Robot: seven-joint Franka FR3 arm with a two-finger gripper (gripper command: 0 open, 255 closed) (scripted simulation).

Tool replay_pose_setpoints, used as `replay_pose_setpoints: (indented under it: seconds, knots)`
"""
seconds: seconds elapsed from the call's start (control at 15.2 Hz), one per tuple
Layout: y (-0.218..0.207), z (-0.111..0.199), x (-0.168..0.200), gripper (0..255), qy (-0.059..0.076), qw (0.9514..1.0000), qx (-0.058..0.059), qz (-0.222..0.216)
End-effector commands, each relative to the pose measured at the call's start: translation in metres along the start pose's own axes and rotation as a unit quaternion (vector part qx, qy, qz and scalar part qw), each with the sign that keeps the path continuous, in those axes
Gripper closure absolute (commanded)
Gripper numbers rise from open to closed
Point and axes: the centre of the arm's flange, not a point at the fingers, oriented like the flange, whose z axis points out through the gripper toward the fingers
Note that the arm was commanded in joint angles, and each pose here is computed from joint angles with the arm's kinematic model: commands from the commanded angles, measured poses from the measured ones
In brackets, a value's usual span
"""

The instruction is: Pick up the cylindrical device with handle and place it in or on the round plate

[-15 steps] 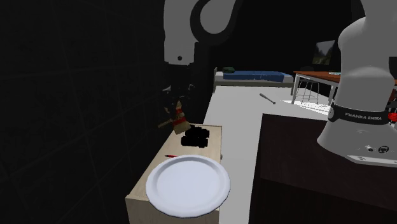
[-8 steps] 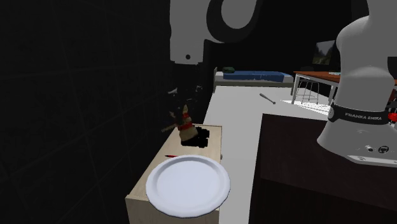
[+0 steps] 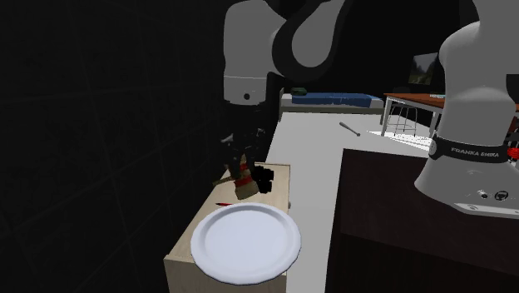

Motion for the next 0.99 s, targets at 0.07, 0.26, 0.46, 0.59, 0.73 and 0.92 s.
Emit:
replay_pose_setpoints:
  seconds: [0.07,0.26,0.46,0.59,0.73,0.92]
  knots:
    - [0.000,0.016,0.000,255,0.000,1.0000,0.000,0.000]
    - [0.000,0.032,-0.001,255,0.000,1.0000,0.000,0.000]
    - [0.000,0.048,-0.002,255,0.000,1.0000,0.000,0.000]
    - [0.000,0.059,-0.003,255,0.000,1.0000,0.000,0.000]
    - [0.001,0.065,-0.003,255,0.000,1.0000,0.000,0.000]
    - [0.000,0.065,-0.003,255,0.000,1.0000,0.000,0.000]
